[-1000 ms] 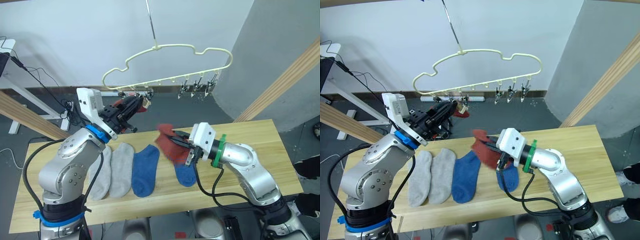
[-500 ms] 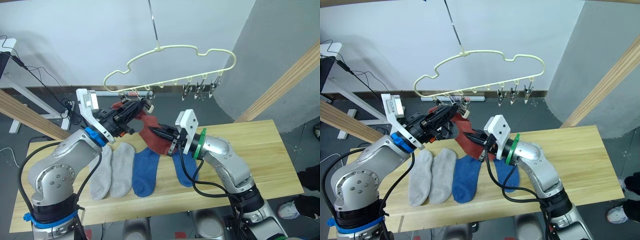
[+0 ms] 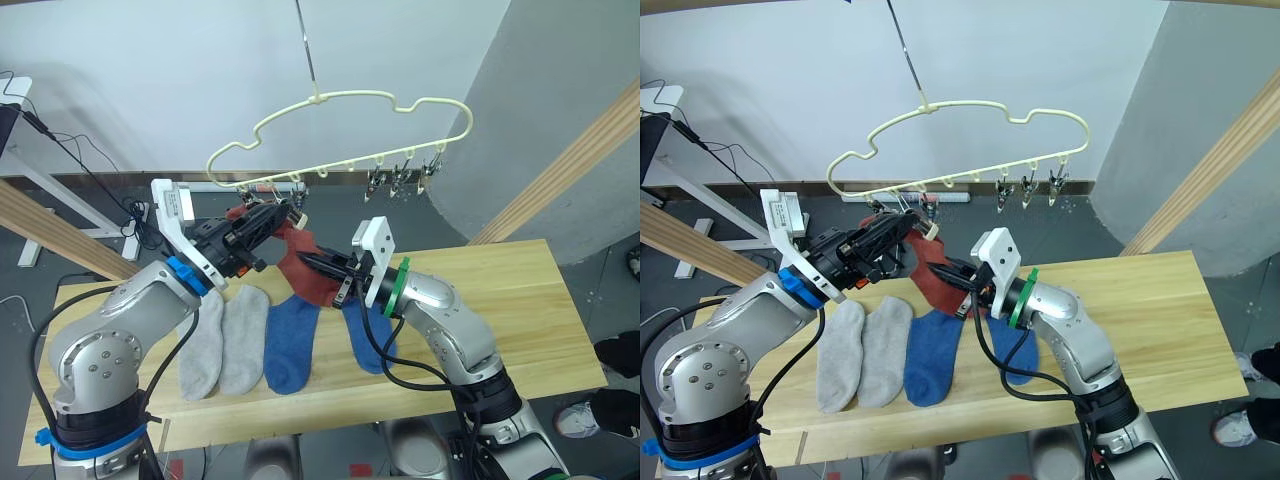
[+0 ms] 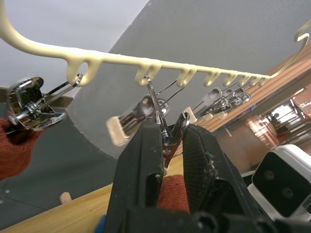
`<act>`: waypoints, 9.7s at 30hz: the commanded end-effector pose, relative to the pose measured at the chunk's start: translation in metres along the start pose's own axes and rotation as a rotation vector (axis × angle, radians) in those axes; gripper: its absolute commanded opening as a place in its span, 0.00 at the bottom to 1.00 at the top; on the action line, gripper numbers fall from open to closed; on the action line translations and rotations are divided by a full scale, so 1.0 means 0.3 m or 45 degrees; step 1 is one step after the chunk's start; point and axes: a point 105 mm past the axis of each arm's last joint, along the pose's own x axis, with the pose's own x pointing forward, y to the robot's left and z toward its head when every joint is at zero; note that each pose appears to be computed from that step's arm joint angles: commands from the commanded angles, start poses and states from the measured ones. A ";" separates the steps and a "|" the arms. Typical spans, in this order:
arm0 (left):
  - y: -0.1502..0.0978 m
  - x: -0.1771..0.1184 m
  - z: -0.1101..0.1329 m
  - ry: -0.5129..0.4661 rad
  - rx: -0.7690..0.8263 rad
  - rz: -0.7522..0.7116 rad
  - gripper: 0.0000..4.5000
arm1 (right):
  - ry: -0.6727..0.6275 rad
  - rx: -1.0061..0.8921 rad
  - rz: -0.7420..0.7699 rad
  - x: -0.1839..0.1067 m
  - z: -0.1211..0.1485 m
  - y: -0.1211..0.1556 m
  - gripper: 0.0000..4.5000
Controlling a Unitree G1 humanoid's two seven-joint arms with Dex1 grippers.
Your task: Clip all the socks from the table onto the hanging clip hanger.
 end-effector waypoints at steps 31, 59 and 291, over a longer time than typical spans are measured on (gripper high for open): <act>-0.024 -0.021 0.004 -0.004 0.023 -0.051 0.11 | -0.092 0.004 0.063 0.028 0.059 -0.007 0.00; -0.012 -0.038 -0.018 0.036 0.084 -0.026 0.81 | -0.045 -0.015 0.088 0.032 0.043 0.006 0.00; 0.035 0.030 0.081 -0.373 0.513 0.294 0.00 | 0.703 -0.162 -0.544 -0.523 -0.341 -0.239 0.00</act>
